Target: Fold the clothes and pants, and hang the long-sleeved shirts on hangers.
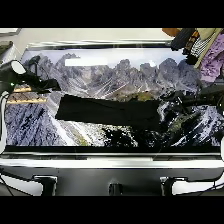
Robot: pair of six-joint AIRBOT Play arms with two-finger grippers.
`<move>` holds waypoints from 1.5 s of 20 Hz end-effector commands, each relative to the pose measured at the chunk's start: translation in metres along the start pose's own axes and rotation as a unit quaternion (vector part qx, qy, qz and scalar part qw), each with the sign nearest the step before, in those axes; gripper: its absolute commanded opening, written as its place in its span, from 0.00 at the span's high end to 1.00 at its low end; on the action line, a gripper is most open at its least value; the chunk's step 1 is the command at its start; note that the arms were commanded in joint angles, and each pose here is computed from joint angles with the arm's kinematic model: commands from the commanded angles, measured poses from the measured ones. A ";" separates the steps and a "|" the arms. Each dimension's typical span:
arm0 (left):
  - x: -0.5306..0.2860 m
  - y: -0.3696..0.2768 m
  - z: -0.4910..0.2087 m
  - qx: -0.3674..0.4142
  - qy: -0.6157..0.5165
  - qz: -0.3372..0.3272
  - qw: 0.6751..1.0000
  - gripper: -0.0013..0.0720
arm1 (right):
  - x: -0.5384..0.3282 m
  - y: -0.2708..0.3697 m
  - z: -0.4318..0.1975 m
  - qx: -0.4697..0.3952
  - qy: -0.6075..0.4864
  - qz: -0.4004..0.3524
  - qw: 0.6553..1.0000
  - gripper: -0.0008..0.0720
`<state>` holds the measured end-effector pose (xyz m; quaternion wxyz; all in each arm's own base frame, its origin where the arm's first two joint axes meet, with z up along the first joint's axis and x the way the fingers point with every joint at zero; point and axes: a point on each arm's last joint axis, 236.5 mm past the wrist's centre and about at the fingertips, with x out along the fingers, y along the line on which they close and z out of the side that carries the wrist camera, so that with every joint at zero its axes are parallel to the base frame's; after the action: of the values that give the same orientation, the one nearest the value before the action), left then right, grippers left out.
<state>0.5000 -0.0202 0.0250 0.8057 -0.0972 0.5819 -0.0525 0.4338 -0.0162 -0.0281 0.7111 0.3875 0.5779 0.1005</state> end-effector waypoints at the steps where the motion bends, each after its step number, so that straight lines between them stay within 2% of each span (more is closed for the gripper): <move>1: -0.040 0.001 -0.004 0.010 -0.007 0.022 1.000 0.00 | 0.023 0.001 -0.017 0.007 0.069 0.077 0.995 0.04; 5: -0.055 -0.002 -0.006 0.009 -0.014 0.021 1.000 0.00 | 0.067 -0.006 -0.037 0.004 0.123 0.075 0.990 0.04; 11: -0.055 -0.002 -0.011 0.005 -0.005 0.021 1.000 0.00 | 0.097 0.001 -0.048 -0.029 0.136 0.046 0.989 0.04; 12: -0.055 -0.002 -0.011 0.005 -0.005 0.021 1.000 0.00 | 0.099 0.004 -0.052 -0.033 0.142 0.045 0.988 0.05; 13: -0.055 -0.002 -0.011 0.005 -0.005 0.021 1.000 0.00 | 0.102 0.006 -0.055 -0.038 0.148 0.042 0.987 0.10; 14: -0.054 -0.002 -0.011 0.005 -0.004 0.021 1.000 0.00 | 0.105 0.008 -0.059 -0.043 0.153 0.040 0.987 0.25; 15: -0.054 -0.002 -0.011 0.005 -0.004 0.020 1.000 0.00 | 0.106 0.009 -0.059 -0.046 0.152 0.038 0.987 0.45; 16: -0.052 -0.004 -0.011 0.004 -0.002 0.017 1.000 0.00 | 0.105 0.012 -0.059 -0.045 0.150 0.036 0.987 0.73; 17: -0.049 -0.008 -0.012 0.002 0.001 0.006 1.000 0.01 | 0.102 0.015 -0.056 -0.046 0.142 0.036 0.988 0.86; 18: -0.044 -0.017 -0.013 -0.003 0.007 -0.013 1.000 0.16 | 0.095 0.021 -0.051 -0.049 0.129 0.034 0.990 0.95; 19: -0.035 -0.028 -0.015 -0.009 0.016 -0.039 0.999 0.67 | 0.085 0.031 -0.045 -0.048 0.111 0.032 0.992 0.95; 20: -0.024 -0.039 -0.018 -0.019 0.026 -0.061 0.998 0.95 | 0.074 0.040 -0.041 -0.051 0.099 0.027 0.993 0.95; 22: 0.007 -0.066 -0.025 -0.069 0.051 -0.094 0.992 0.96 | 0.043 0.060 -0.037 -0.074 0.090 0.013 0.993 0.95; 24: 0.043 -0.111 -0.035 -0.072 0.067 -0.137 0.986 0.96 | 0.013 0.075 -0.033 -0.086 0.082 -0.012 0.993 0.95; 28: 0.107 -0.247 -0.074 -0.067 0.096 -0.230 0.966 0.96 | -0.032 0.108 -0.030 -0.099 0.065 -0.025 0.993 0.95; 30: 0.129 -0.315 -0.098 -0.089 0.104 -0.278 0.951 0.96 | -0.049 0.123 -0.031 -0.094 0.053 -0.024 0.994 0.95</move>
<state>0.4701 -0.2624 -0.0390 0.7117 -0.2444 0.6280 -0.1983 0.4353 0.0540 0.0567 0.7116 0.2984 0.6123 0.1726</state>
